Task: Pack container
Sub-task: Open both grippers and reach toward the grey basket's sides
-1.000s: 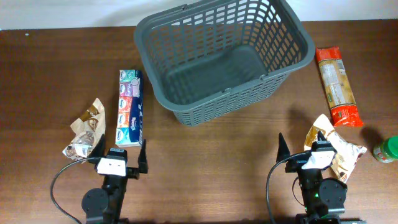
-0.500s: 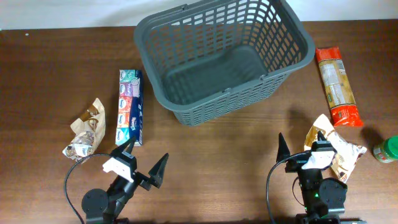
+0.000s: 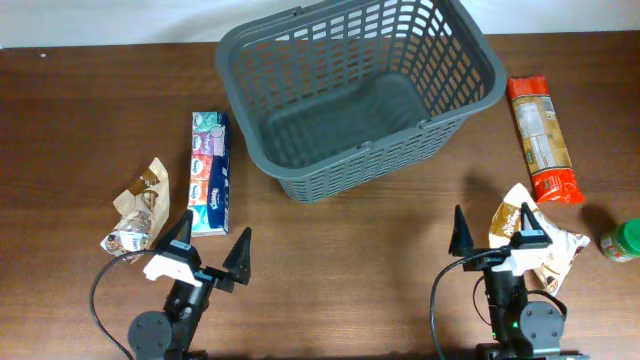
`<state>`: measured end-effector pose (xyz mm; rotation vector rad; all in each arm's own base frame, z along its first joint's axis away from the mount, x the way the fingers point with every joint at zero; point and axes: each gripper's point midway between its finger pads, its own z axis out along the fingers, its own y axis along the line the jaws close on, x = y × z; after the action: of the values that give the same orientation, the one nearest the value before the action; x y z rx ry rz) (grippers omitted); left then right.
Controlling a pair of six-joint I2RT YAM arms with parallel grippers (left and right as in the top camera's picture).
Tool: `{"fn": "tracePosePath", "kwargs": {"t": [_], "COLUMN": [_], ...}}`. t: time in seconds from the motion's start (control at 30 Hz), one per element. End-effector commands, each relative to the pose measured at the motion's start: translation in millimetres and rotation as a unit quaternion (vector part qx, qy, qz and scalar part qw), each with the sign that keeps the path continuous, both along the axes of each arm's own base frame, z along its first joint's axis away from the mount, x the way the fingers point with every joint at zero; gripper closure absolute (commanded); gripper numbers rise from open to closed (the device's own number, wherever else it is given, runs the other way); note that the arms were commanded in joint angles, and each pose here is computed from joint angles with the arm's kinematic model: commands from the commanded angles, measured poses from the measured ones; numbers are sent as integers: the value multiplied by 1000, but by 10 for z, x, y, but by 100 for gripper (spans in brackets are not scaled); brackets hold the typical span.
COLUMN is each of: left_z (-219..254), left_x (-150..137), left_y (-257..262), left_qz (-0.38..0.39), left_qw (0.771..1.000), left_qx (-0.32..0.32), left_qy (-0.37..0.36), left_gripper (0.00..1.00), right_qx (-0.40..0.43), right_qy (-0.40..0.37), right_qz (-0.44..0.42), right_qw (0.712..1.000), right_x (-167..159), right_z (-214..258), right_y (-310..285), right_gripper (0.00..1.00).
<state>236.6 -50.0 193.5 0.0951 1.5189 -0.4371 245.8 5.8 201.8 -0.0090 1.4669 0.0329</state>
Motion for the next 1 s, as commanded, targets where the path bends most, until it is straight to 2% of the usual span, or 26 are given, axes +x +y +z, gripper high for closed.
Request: {"fn": "tracePosePath", "kwargs": {"t": [0.0, 0.1, 0.2, 0.3, 0.4, 0.5, 0.6, 0.7, 0.83, 0.9, 0.97], "left_z": [21, 194, 443, 508, 433, 269, 317, 711, 1308, 1703, 2232], "left_x": [-5, -32, -95, -187, -255, -234, -239, -184, -58, -59, -185], "left_y": [2, -16, -44, -210, -374, -380, -380, -376, -396, -492, -658], "left_qz": [-1, -7, -19, -75, -128, -125, -122, -123, -133, -165, -220], "left_qw": [1000, 999, 996, 993, 990, 991, 991, 990, 988, 981, 956], "left_qx": [-12, -9, -31, -48, -44, -41, 3, 63, 82, 94, 129], "left_qy": [-2, -40, -84, -79, -39, 36, 56, 42, 14, -41, -146], "left_gripper": [1, 1, 1, 1, 1, 1, 1, 1, 1, 1, 1], "right_qx": [0, -2, -3, 42, 40, 13, -6, 2, 7, 9, 13], "right_qy": [-19, -19, -16, -10, -23, -36, -21, 37, 90, 110, 131], "right_qz": [10, 28, 110, 153, 154, 150, 138, 125, 143, 168, 207], "right_qw": [1000, 999, 994, 987, 987, 988, 990, 991, 986, 980, 970], "right_x": [-17, -20, -65, -112, -141, -168, -143, -14, 133, 166, 146], "right_z": [77, 77, 65, 115, 266, 465, 657, 927, 1416, 1701, 1995], "right_y": [41, 102, 379, 504, 504, 503, 473, 432, 498, 582, 706], "right_gripper": [1, 1, 1, 1, 1, 1, 1, 1, 1, 1, 1]}}
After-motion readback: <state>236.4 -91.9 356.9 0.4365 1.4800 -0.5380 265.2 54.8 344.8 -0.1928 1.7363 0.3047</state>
